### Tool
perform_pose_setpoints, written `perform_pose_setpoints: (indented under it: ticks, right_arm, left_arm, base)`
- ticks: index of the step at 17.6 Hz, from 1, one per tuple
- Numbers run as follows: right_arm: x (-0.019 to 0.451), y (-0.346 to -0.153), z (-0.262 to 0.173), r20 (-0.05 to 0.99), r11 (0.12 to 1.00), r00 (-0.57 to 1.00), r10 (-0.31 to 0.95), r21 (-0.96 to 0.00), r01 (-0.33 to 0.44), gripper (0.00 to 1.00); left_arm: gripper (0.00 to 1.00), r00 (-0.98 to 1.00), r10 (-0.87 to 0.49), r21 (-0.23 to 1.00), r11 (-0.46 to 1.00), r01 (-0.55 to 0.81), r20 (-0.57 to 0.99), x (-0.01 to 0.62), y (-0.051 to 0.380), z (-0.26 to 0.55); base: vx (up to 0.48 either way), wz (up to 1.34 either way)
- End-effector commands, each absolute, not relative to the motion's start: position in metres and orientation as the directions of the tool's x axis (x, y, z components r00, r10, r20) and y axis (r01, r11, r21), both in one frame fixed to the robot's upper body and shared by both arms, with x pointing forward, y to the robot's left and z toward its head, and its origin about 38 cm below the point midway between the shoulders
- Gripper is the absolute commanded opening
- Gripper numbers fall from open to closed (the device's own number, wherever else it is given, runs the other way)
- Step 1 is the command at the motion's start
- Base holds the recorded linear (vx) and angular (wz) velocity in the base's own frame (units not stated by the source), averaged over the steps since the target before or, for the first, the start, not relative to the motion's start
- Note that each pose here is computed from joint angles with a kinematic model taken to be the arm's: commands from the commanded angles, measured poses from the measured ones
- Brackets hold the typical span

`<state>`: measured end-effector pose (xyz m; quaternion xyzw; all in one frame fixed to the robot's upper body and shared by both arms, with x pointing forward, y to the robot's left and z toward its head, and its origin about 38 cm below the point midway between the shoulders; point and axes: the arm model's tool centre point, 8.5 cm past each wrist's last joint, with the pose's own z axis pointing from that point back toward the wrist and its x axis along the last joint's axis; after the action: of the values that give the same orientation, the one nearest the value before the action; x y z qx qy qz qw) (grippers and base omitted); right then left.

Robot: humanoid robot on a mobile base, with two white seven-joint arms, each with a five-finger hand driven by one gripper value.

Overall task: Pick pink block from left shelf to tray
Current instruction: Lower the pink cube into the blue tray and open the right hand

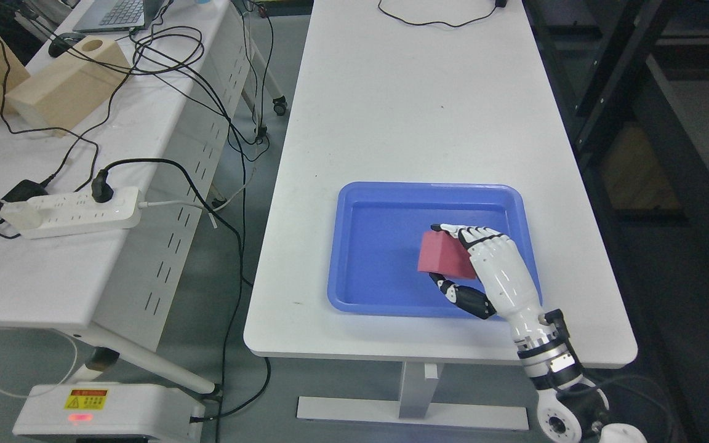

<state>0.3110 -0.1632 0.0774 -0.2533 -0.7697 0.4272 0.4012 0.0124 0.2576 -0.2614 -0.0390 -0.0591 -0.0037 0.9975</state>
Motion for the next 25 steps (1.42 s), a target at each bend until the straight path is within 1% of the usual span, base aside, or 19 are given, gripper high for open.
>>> perform_pose_setpoints:
  ticks: [1,2,3,7,8,9,10,11,12,13,15,19,21,25]
  right_arm:
    - [0.301,-0.134,0.064,0.403,0.464,-0.597,0.694,-0.884,-0.058,0.07]
    - [0.299,-0.131,0.059,0.408,0.452,-0.595,0.692,-0.888,-0.084,0.07]
    - [0.299,-0.131,0.058,0.41,0.447,-0.594,0.693,-0.89,-0.093,0.07]
    - [0.299,-0.131,0.057,0.413,0.445,-0.591,0.693,-0.89,-0.1,0.07]
    - [0.299,-0.131,0.057,0.415,0.448,-0.59,0.693,-0.889,-0.1,0.09]
    - [0.299,-0.132,0.057,0.423,0.456,-0.585,0.691,-0.884,-0.1,0.13]
    - [0.3,-0.133,0.057,0.43,0.465,-0.575,0.696,-0.88,-0.096,0.22]
    - [0.3,-0.133,0.056,0.435,0.466,-0.564,0.702,-0.879,-0.098,0.29]
    - [0.301,-0.134,0.056,0.437,0.467,-0.553,0.709,-0.879,-0.096,0.4]
    - [0.301,-0.135,0.055,0.439,0.467,-0.546,0.714,-0.879,-0.096,0.48]
    - [0.301,-0.134,0.055,0.44,0.468,-0.542,0.716,-0.879,-0.096,0.56]
    - [0.303,-0.136,0.054,0.442,0.465,-0.525,0.727,-0.88,-0.096,0.66]
    - [0.303,-0.138,0.055,0.459,0.483,-0.52,0.72,-0.87,-0.099,0.7]
    - [0.304,-0.144,0.056,0.51,0.535,-0.499,0.7,-0.838,-0.107,0.81]
  left_arm:
    - [1.0,0.993,-0.005,-0.062,0.998,0.012,0.115,0.005,0.268,-0.261]
    - [1.0,0.993,-0.005,-0.062,0.998,0.012,0.115,0.005,0.268,-0.261]
    - [1.0,0.993,-0.005,-0.062,0.998,0.012,0.115,0.005,0.268,-0.261]
    - [1.0,0.993,-0.005,-0.062,0.998,0.012,0.115,0.005,0.268,-0.261]
    - [1.0,0.993,-0.005,-0.062,0.998,0.012,0.115,0.005,0.268,-0.261]
    - [1.0,0.993,-0.005,-0.062,0.998,0.012,0.115,0.005,0.268,-0.261]
    - [1.0,0.993,-0.005,-0.062,0.998,0.012,0.115,0.005,0.268,-0.261]
    - [1.0,0.993,-0.005,-0.062,0.998,0.012,0.115,0.005,0.268,-0.261]
    - [1.0,0.993,-0.005,-0.062,0.998,0.012,0.115,0.005,0.268,-0.261]
    - [1.0,0.993,-0.005,-0.062,0.998,0.012,0.115,0.005,0.268,-0.261]
    - [1.0,0.993,-0.005,-0.062,0.998,0.012,0.115,0.005,0.268,-0.261]
    - [1.0,0.993,-0.005,-0.062,0.998,0.012,0.115,0.005,0.268,-0.261]
    - [1.0,0.993,-0.005,-0.062,0.998,0.012,0.115,0.005,0.268,-0.261]
    - [1.0,0.993,-0.005,-0.062,0.998,0.012,0.115,0.005,0.268,-0.261]
  base:
    - [0.099,0.0]
    - [0.099,0.0]
    - [0.086,0.0]
    - [0.082,0.0]
    - [0.065,0.0]
    - [0.065,0.0]
    - [0.058,0.0]
    - [0.058,0.0]
    - [0.047,0.0]
    - [0.047,0.0]
    - [0.036,0.0]
    - [0.019,0.0]
    - [0.005,0.0]
    - [0.0,0.0]
